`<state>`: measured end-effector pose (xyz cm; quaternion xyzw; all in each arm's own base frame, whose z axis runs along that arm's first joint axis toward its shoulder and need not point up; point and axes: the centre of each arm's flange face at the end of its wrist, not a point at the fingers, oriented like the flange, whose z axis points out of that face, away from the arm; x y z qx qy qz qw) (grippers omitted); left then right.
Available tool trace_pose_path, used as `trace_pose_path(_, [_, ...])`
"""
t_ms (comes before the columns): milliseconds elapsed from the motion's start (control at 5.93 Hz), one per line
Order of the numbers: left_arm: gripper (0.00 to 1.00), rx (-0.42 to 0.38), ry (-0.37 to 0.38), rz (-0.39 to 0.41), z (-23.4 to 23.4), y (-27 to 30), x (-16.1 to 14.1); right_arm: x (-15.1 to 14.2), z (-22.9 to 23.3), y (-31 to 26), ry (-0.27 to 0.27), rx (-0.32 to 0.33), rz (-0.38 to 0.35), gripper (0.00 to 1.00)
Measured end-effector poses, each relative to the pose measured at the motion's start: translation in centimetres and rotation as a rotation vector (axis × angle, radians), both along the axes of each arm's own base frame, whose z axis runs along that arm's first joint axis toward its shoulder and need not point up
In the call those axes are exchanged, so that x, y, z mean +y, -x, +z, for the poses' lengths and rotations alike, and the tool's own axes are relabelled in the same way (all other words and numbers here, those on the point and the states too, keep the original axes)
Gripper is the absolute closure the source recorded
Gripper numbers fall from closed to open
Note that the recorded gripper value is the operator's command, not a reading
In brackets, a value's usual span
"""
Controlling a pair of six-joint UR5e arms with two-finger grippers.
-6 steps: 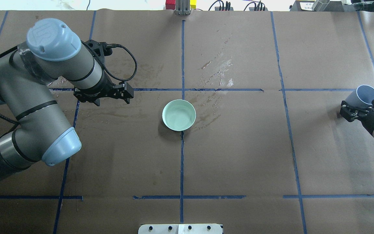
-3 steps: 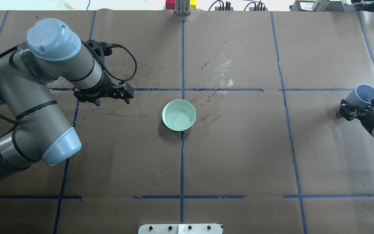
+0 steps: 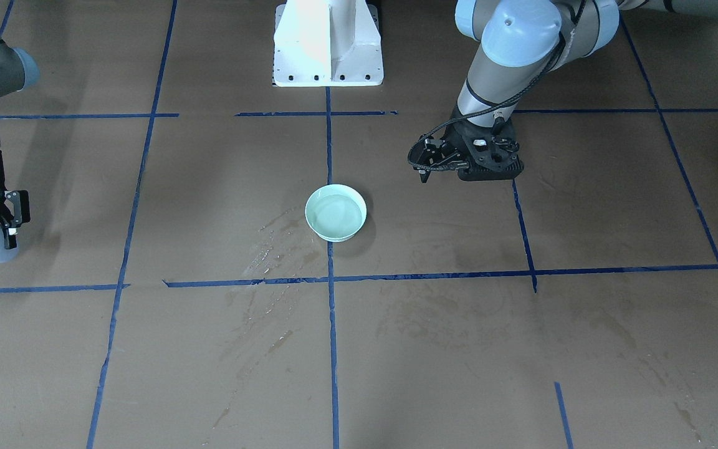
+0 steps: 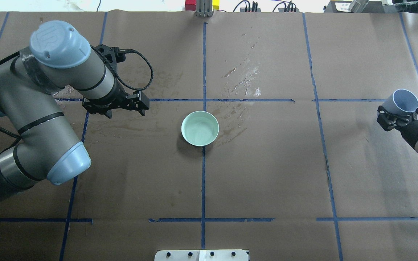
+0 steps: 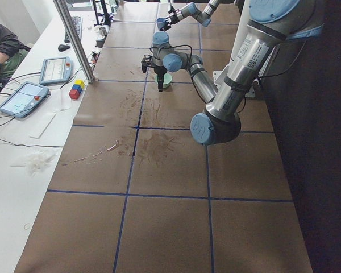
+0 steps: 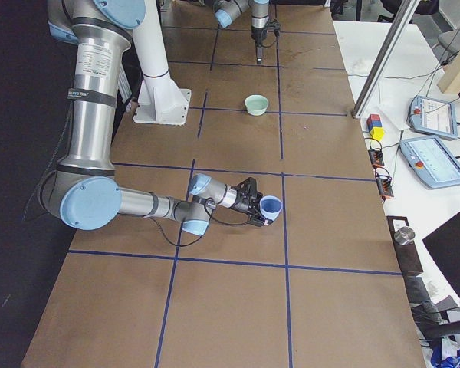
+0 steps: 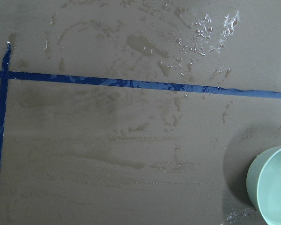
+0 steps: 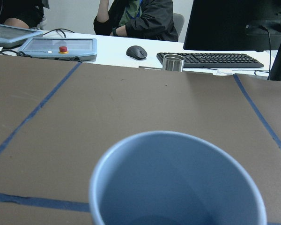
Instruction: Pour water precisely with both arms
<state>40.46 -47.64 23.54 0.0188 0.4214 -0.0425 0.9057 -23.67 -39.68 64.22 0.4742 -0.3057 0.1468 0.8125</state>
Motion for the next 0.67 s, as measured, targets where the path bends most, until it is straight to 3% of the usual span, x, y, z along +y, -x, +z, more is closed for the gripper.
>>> trace_pose_path(337, [0.0, 0.003, -0.001, -0.001, -0.1, 0.1, 0.1, -1.1, -3.6, 1.4, -0.063, -0.006, -0.019, 0.98])
trace_pose_path(675, [0.0, 0.004, -0.001, -0.002, -0.2, 0.1, 0.1, -3.1, -7.9, 4.3, -0.197, 0.11, -0.081, 0.97])
